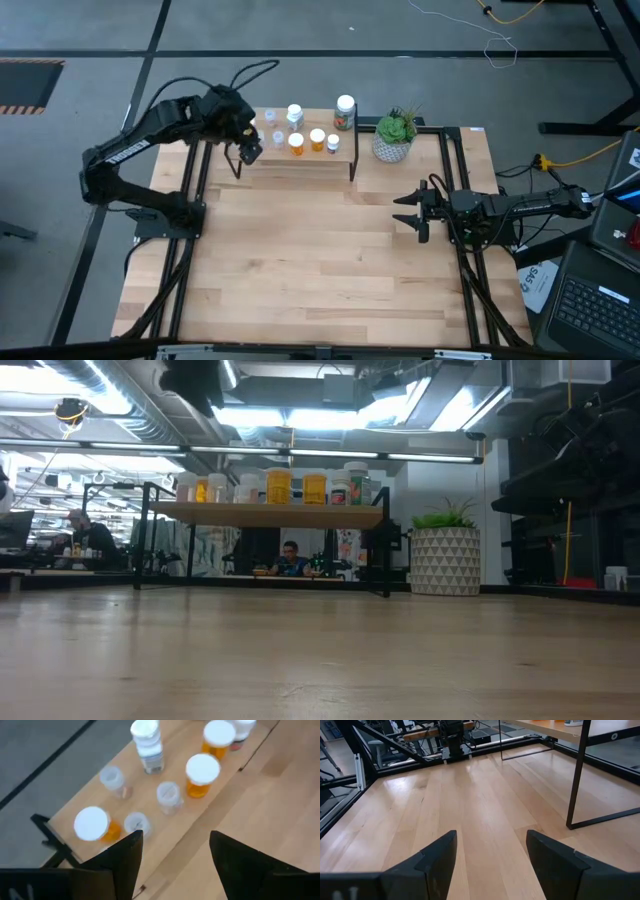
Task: Pick and place medicine bottles onto shelf by color
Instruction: Return to Home Position
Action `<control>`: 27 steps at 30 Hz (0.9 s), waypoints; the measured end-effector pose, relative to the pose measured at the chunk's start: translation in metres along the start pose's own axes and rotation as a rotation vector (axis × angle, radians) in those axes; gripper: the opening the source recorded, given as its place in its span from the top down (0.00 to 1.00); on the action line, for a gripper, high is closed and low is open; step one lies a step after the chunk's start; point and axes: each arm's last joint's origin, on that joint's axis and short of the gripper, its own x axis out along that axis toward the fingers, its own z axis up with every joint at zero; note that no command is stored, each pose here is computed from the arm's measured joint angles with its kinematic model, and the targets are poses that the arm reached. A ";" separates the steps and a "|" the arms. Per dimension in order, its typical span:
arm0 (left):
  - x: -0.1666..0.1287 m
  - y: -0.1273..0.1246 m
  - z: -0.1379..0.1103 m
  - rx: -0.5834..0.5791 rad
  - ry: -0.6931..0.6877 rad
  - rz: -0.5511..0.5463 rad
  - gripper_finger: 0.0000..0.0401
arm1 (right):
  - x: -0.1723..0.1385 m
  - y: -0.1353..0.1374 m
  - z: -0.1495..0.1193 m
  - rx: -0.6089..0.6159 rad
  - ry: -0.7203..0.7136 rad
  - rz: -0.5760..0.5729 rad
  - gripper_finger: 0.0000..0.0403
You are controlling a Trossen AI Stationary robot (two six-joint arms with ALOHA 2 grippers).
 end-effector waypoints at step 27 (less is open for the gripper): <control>-0.017 0.013 -0.181 -0.097 -0.610 -0.466 0.44 | 0.000 0.000 0.000 0.000 0.000 0.000 0.40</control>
